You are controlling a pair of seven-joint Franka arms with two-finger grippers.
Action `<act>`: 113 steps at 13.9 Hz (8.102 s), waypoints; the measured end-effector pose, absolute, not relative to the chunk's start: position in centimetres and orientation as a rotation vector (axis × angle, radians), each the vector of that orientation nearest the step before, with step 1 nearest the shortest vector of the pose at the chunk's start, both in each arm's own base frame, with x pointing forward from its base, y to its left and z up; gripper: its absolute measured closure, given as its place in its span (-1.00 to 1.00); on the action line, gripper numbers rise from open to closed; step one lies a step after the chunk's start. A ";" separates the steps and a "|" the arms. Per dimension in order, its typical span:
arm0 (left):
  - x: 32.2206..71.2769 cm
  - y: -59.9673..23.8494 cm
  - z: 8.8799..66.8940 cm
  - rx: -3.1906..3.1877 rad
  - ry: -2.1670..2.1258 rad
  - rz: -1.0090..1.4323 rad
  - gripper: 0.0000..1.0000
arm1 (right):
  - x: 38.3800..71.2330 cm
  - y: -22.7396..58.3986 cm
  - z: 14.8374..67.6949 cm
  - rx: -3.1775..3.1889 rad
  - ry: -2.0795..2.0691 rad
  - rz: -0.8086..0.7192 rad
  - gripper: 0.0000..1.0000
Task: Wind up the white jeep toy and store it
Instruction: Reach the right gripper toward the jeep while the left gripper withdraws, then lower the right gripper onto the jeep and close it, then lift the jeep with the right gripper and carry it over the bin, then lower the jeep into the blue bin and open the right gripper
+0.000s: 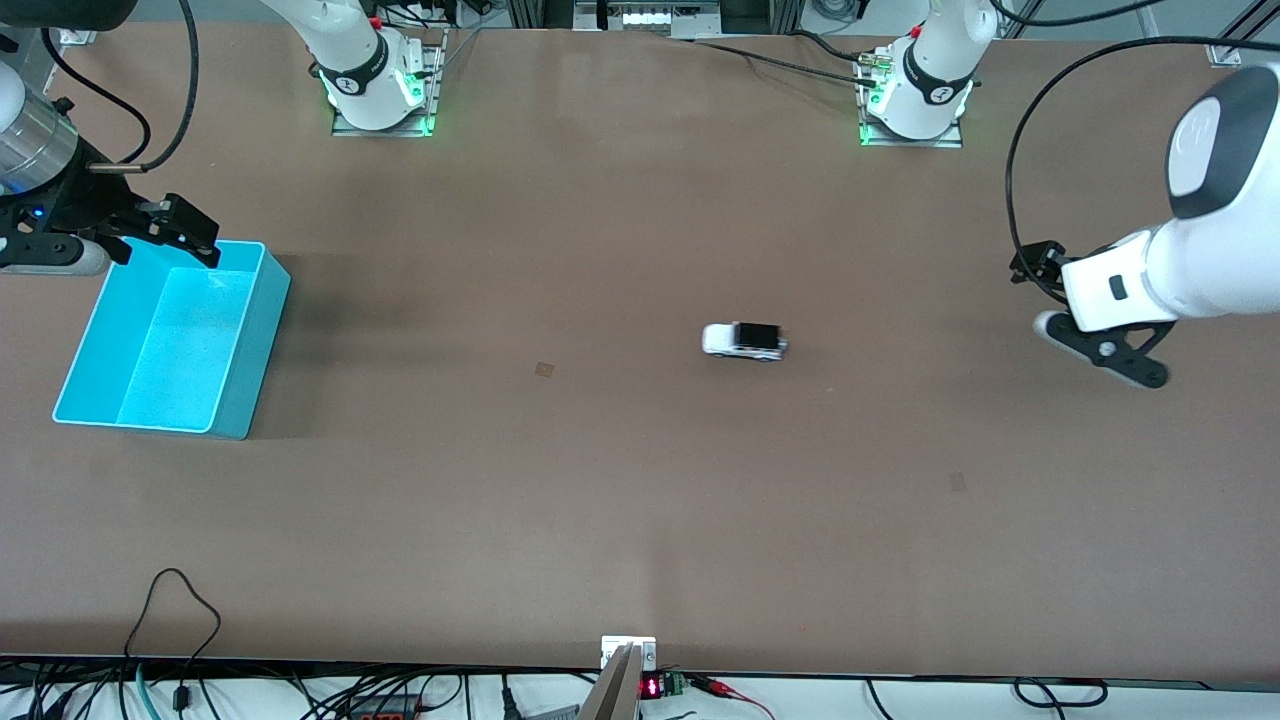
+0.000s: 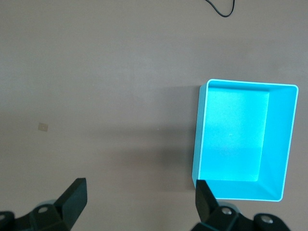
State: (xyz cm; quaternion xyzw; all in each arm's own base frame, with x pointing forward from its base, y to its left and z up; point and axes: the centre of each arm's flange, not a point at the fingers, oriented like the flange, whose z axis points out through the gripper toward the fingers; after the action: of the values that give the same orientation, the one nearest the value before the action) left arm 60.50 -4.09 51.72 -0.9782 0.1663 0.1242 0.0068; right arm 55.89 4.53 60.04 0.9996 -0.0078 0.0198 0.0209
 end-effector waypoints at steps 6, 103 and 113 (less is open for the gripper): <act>59.0 -0.7 55.4 -3.115 0.036 0.002 -1.00 | 55.9 4.4 60.0 3.099 -0.027 0.061 -1.00; 54.3 -2.0 58.8 -3.109 0.226 0.178 -1.00 | 55.3 -17.9 27.4 3.014 -0.171 -0.180 -0.03; 54.3 -2.0 58.9 -3.109 0.227 0.181 -1.00 | 54.0 -19.8 21.4 3.056 -0.132 -0.291 -0.02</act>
State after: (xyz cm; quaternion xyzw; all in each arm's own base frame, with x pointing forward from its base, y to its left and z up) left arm 54.26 -1.96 58.86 -0.9956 0.0727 0.0578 0.0095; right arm 53.98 -19.76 21.36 0.9940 -0.0430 -0.0948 0.0343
